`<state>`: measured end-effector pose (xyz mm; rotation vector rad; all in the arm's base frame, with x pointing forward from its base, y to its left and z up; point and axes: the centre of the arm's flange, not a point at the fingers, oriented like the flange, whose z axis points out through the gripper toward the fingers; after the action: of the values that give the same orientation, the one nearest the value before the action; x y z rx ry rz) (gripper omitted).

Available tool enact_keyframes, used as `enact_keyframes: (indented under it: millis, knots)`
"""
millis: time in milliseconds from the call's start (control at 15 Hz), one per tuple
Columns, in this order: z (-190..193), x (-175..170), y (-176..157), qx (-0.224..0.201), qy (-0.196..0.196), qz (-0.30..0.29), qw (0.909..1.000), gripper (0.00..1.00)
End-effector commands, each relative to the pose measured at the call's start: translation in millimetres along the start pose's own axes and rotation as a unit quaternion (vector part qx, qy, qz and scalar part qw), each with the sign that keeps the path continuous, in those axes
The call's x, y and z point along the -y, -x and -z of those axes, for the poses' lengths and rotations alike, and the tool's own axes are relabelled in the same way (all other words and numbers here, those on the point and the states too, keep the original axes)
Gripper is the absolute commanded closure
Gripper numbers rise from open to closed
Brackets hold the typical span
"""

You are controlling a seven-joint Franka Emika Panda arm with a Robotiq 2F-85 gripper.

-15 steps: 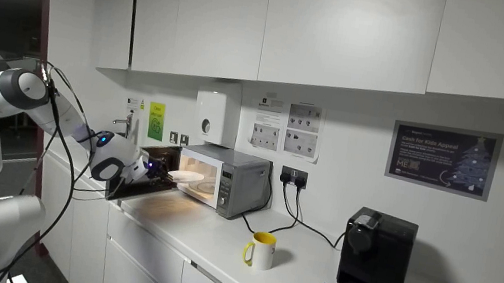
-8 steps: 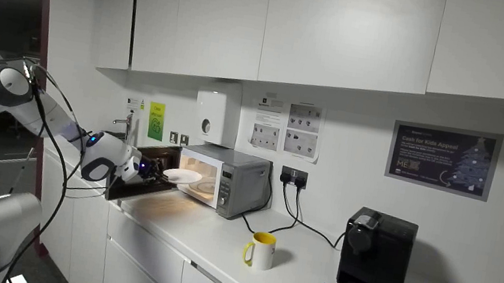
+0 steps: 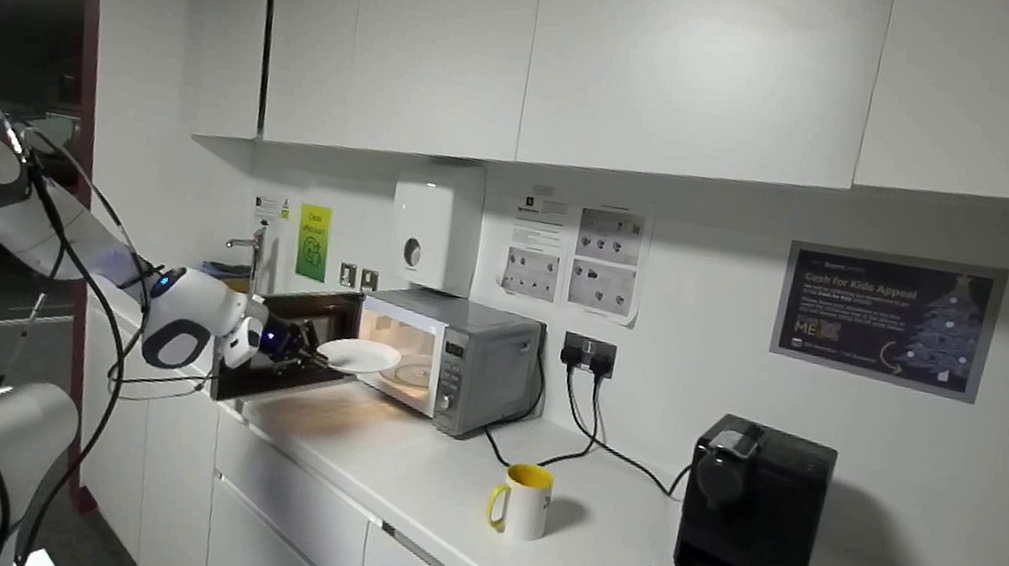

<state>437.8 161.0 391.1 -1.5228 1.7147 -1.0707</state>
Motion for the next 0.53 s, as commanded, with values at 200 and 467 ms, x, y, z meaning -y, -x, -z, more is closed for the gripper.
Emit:
enact_keyframes:
  millis: [200,467]
  knots:
    - [29.8,-16.0,-23.6,-0.04,-0.038,-0.026,0.9981,0.99]
    - [34.8,-21.1,-30.8,-0.06,-0.039,-0.029,0.997,0.99]
